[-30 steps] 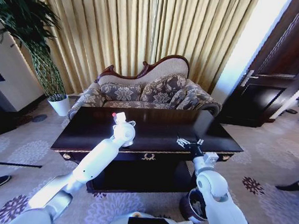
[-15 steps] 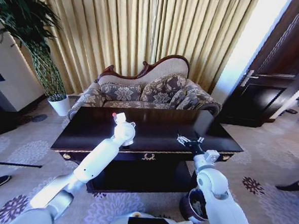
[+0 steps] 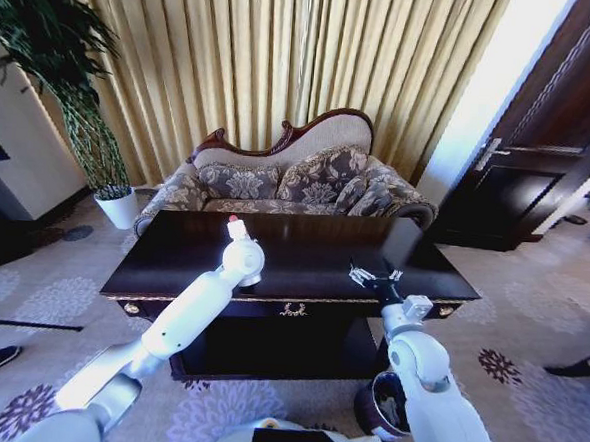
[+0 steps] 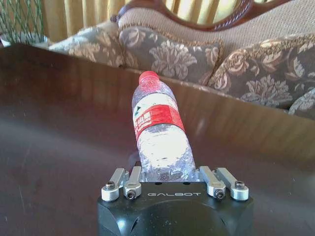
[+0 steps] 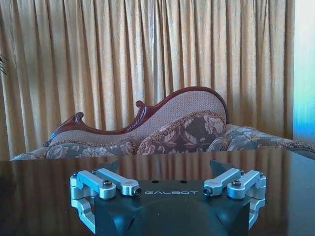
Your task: Move to the front of the table and place the trash on the table into the trash bin.
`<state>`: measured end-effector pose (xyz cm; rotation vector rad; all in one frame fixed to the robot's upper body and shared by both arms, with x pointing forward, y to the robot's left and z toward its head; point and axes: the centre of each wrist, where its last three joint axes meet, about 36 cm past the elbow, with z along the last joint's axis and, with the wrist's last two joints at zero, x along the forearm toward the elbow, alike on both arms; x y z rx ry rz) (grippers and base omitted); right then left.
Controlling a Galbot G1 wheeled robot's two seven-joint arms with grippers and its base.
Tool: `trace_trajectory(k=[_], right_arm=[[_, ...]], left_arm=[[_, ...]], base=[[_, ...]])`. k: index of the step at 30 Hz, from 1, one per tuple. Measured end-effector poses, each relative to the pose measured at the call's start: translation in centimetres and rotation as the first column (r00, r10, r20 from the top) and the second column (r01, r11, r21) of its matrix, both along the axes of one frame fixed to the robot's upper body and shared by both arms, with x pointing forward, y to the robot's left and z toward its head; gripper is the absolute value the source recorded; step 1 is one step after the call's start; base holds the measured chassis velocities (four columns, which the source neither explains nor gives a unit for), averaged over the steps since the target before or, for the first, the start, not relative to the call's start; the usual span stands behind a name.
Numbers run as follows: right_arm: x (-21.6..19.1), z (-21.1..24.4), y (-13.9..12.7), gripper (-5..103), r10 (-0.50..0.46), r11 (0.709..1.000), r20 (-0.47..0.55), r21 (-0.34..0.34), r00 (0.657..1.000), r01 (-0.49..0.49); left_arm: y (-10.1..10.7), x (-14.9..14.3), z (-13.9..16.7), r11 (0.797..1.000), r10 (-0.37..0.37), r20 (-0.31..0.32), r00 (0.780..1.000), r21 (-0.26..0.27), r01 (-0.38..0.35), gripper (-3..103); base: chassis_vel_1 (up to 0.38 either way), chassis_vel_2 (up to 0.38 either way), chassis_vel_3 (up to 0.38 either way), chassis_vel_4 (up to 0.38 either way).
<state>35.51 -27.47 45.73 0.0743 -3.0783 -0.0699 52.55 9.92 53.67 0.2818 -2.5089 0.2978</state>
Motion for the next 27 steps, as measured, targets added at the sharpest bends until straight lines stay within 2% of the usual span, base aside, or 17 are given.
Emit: trace_trajectory(k=[3, 6, 8, 9, 11, 12, 13, 16, 17, 18, 19, 20, 22, 23, 24, 25, 27], right_arm=[[0.0, 0.0, 0.0, 100, 0.001, 1.000, 0.001, 0.000, 1.000, -0.001], [0.2, 0.2, 0.0, 100, 0.007, 1.000, 0.003, 0.012, 1.000, -0.007], [0.2, 0.3, 0.0, 100, 0.011, 1.000, 0.002, 0.017, 1.000, -0.011], [0.3, 0.8, 0.0, 100, 0.030, 0.999, -0.002, 0.042, 1.000, -0.030], [0.5, 1.5, 0.0, 100, 0.062, 0.994, -0.005, 0.088, 0.998, -0.061], [0.5, 1.5, 0.0, 100, 0.062, 0.994, -0.005, 0.088, 0.998, -0.061], [0.7, 1.9, -0.1, 100, 0.084, 0.989, -0.008, 0.120, 0.996, -0.082], [1.0, 3.5, 0.0, 100, 0.179, 0.954, -0.017, 0.248, 0.984, -0.169], [1.2, 4.0, 0.0, 100, 0.216, 0.936, -0.016, 0.287, 0.976, -0.202], [1.2, 4.0, 0.0, 100, 0.216, 0.936, -0.016, 0.287, 0.976, -0.202], [1.4, 4.3, 0.0, 100, 0.248, 0.921, -0.014, 0.315, 0.969, -0.231], [1.7, 4.8, 0.1, 100, 0.298, 0.897, -0.007, 0.345, 0.955, -0.277], [2.4, 5.2, 0.4, 100, 0.353, 0.870, 0.009, 0.365, 0.936, -0.332], [2.6, 5.2, 0.6, 100, 0.364, 0.863, 0.015, 0.370, 0.931, -0.343], [2.6, 5.2, 0.6, 100, 0.364, 0.863, 0.015, 0.370, 0.931, -0.343], [3.2, 5.5, 0.9, 100, 0.384, 0.847, 0.036, 0.383, 0.923, -0.367], [4.2, 6.3, 1.4, 100, 0.407, 0.826, 0.071, 0.397, 0.911, -0.400]], left_arm=[[0.4, -0.2, -0.3, 0.999, -0.015, 0.048, 0.999, 0.032, 0.014, 37], [1.3, -0.5, -1.6, 0.990, -0.078, 0.175, 0.981, 0.132, 0.055, 36], [1.6, -0.5, -1.9, 0.986, -0.093, 0.200, 0.975, 0.158, 0.062, 36], [2.4, -0.7, -2.8, 0.972, -0.134, 0.256, 0.957, 0.224, 0.076, 36], [3.8, -1.0, -4.0, 0.949, -0.188, 0.314, 0.931, 0.303, 0.089, 36], [3.8, -1.0, -4.0, 0.949, -0.188, 0.314, 0.931, 0.303, 0.089, 36], [4.6, -1.1, -4.6, 0.936, -0.216, 0.346, 0.913, 0.341, 0.093, 36], [7.3, -1.9, -6.6, 0.868, -0.357, 0.440, 0.824, 0.483, 0.118, 36], [8.2, -2.2, -7.0, 0.836, -0.417, 0.463, 0.782, 0.533, 0.130, 36], [8.2, -2.2, -7.0, 0.836, -0.417, 0.463, 0.782, 0.533, 0.130, 36], [8.9, -2.3, -7.3, 0.810, -0.461, 0.477, 0.749, 0.571, 0.135, 36], [10.1, -2.3, -7.4, 0.765, -0.530, 0.498, 0.687, 0.630, 0.133, 36], [11.5, -2.1, -7.1, 0.704, -0.613, 0.521, 0.594, 0.701, 0.111, 36], [12.0, -2.0, -7.0, 0.678, -0.646, 0.521, 0.558, 0.727, 0.105, 36], [12.0, -2.0, -7.0, 0.678, -0.646, 0.521, 0.558, 0.727, 0.105, 36], [12.8, -2.0, -6.5, 0.632, -0.700, 0.516, 0.494, 0.769, 0.092, 36], [13.5, -2.1, -5.6, 0.570, -0.769, 0.498, 0.402, 0.818, 0.078, 36]], base=[[0.000, 0.000, 0.000, 0.000], [0.000, 0.000, 0.000, 0.000], [0.000, 0.000, 0.000, 0.000], [0.000, 0.000, 0.000, 0.000], [0.000, 0.000, 0.000, 0.000], [0.000, 0.000, 0.000, 0.000], [0.000, 0.000, 0.000, 0.000], [0.000, 0.000, 0.000, 0.000], [0.000, 0.000, 0.000, 0.000], [0.000, 0.000, 0.000, 0.000], [0.000, 0.000, 0.000, 0.000], [0.000, 0.000, 0.000, 0.000], [0.000, 0.000, 0.000, 0.000], [0.000, 0.000, 0.000, 0.000], [0.000, 0.000, 0.000, 0.000], [0.000, 0.000, 0.000, 0.000], [0.000, 0.000, 0.000, 0.000]])
